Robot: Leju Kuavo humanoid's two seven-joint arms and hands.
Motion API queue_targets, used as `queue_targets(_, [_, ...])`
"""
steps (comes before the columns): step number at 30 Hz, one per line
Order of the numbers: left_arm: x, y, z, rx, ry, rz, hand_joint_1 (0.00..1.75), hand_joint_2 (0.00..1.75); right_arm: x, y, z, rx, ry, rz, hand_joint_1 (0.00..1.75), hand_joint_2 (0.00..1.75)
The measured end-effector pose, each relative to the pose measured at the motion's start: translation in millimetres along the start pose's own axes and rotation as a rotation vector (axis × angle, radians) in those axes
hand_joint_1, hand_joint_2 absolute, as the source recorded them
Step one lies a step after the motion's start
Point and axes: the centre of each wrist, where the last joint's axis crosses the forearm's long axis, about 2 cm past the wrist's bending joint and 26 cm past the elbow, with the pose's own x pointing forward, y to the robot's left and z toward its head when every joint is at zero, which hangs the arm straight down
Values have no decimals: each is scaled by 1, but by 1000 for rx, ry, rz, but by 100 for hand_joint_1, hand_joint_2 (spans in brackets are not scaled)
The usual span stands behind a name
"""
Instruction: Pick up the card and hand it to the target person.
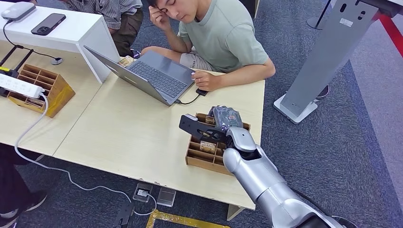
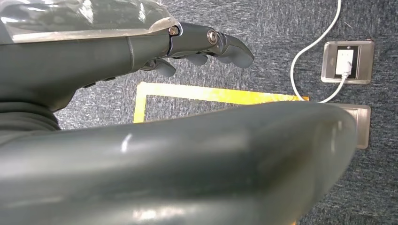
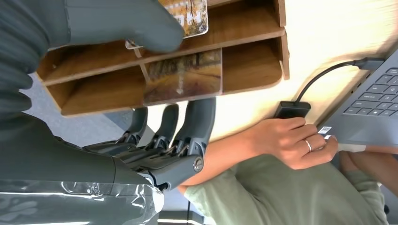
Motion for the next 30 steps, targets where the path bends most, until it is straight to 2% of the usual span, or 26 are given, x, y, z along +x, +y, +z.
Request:
queue_targets(3, [0,-1,0,-3,0,1,0,0,0,0,0,1,2,-2,132,175])
queue_targets(12, [0,-2,0,-5,3,-1,0,0,-1,0,0,5,0,-9,141,175])
queue_targets(17, [0,-2,1,-7,5,-4,0,0,-1,0,0,5,-2,-10,138,175])
queue_targets(21, [0,-2,1,-9,3,-6,0,0,-1,0,0,0,-4,-10,145,175])
queue_targets(30, [0,-2,1,-10,-3,-6,0,0,4,-7,0,-52,-52,-20,145,175])
